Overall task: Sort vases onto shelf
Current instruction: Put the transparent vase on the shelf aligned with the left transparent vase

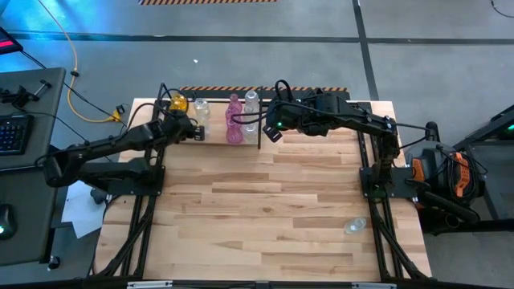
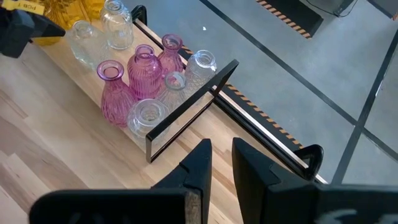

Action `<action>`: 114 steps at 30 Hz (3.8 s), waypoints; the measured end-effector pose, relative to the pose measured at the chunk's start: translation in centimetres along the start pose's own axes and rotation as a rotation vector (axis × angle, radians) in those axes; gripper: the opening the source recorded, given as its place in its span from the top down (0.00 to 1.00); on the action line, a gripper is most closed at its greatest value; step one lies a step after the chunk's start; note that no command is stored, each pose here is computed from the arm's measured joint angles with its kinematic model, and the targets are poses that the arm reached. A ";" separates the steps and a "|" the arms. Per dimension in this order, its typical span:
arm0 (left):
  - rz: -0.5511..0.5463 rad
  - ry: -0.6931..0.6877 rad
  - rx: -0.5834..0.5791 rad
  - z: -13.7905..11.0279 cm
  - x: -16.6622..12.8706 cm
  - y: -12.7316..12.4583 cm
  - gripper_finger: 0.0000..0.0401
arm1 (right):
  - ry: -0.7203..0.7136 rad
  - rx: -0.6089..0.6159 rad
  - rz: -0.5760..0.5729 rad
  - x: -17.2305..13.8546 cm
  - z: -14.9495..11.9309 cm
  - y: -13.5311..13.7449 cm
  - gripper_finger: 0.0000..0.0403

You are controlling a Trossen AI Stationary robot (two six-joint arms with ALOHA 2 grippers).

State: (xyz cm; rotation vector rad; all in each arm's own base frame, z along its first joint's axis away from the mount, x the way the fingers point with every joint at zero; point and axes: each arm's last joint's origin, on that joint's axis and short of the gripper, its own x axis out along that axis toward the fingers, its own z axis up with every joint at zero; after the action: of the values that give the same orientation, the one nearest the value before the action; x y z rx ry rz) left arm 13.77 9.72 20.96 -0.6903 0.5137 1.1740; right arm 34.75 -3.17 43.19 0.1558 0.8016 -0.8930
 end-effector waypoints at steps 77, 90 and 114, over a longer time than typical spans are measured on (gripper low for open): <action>-0.578 -0.309 0.211 7.3 -15.4 1.1 1.00 | -0.320 -0.247 0.852 6.1 4.8 8.3 0.89; -0.526 -0.247 0.201 6.6 -15.2 1.6 1.00 | -0.250 -0.242 1.078 16.2 2.5 15.0 0.89; -0.635 0.239 0.643 6.9 -11.2 -2.3 1.00 | -0.233 -0.089 0.912 13.2 6.1 7.4 0.89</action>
State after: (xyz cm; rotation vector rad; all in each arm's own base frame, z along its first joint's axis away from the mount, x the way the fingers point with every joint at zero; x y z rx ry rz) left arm 12.55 6.88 33.98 -0.3806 0.7559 0.2927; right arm 48.43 -9.46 37.05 0.3008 0.4636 -0.0092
